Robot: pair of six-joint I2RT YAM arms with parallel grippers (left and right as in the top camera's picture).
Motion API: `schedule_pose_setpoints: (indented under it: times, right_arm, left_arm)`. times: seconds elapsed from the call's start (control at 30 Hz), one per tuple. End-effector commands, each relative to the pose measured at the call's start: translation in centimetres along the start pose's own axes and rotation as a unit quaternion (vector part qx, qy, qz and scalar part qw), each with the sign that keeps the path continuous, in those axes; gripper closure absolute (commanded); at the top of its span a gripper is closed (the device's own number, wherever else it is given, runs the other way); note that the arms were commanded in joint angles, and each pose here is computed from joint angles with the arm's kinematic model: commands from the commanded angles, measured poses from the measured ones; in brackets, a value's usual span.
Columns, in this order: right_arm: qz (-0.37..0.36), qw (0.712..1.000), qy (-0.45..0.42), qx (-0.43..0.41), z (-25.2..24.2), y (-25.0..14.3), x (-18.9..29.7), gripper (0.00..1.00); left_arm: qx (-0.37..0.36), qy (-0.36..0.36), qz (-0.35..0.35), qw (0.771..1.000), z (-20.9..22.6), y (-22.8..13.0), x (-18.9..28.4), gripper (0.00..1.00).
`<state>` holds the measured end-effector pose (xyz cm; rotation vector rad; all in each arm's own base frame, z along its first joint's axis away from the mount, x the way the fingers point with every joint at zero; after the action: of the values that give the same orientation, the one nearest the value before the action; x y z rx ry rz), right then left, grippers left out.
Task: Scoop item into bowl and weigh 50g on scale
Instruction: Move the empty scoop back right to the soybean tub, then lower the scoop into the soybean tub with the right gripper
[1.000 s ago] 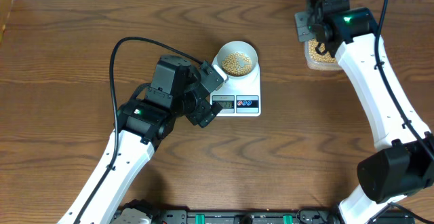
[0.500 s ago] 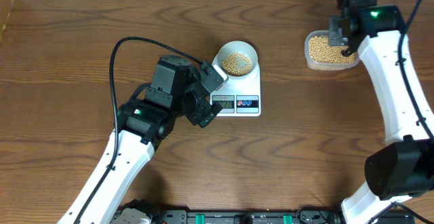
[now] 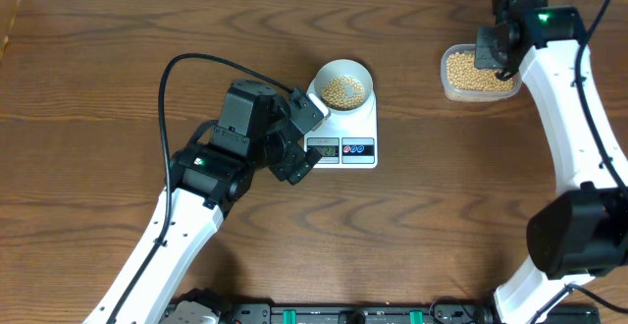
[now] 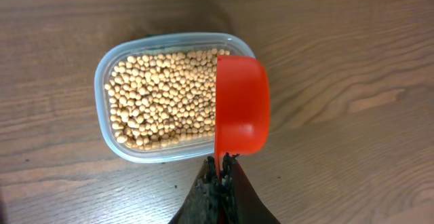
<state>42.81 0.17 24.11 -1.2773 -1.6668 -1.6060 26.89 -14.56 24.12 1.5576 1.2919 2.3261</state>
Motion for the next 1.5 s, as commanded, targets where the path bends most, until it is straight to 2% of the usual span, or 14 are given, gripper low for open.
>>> schedule_pose_setpoints:
  times: [0.0, 0.9, 1.47]
  right_arm:
    - [0.019, 1.0, -0.004, -0.003, 0.4, -0.6, -1.7, 0.99]
    - [0.068, 0.998, -0.015, 0.011, 1.8, -1.8, -7.4, 0.99]
    - [0.1, 0.993, 0.066, 0.0, 1.8, -2.3, -8.3, 0.99]
  left_arm:
    - [-0.004, -0.004, -0.005, 1.0, -0.1, 0.1, 0.2, 0.14]
    - [-0.004, -0.004, -0.005, 1.0, -0.1, 0.1, 0.2, 0.14]
    - [-0.004, -0.004, -0.005, 1.0, -0.1, 0.1, 0.2, 0.14]
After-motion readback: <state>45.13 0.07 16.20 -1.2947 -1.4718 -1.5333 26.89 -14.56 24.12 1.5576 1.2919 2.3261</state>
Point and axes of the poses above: each gripper's point midway between its finger pads, its own x axis back along the fingers, its own z axis along the line the jaws close on, y = z × x, the point moved 6 cm from there along x, back along the fingers, and after that the axes turned 4 degrees about -x, right-handed, at the moved point
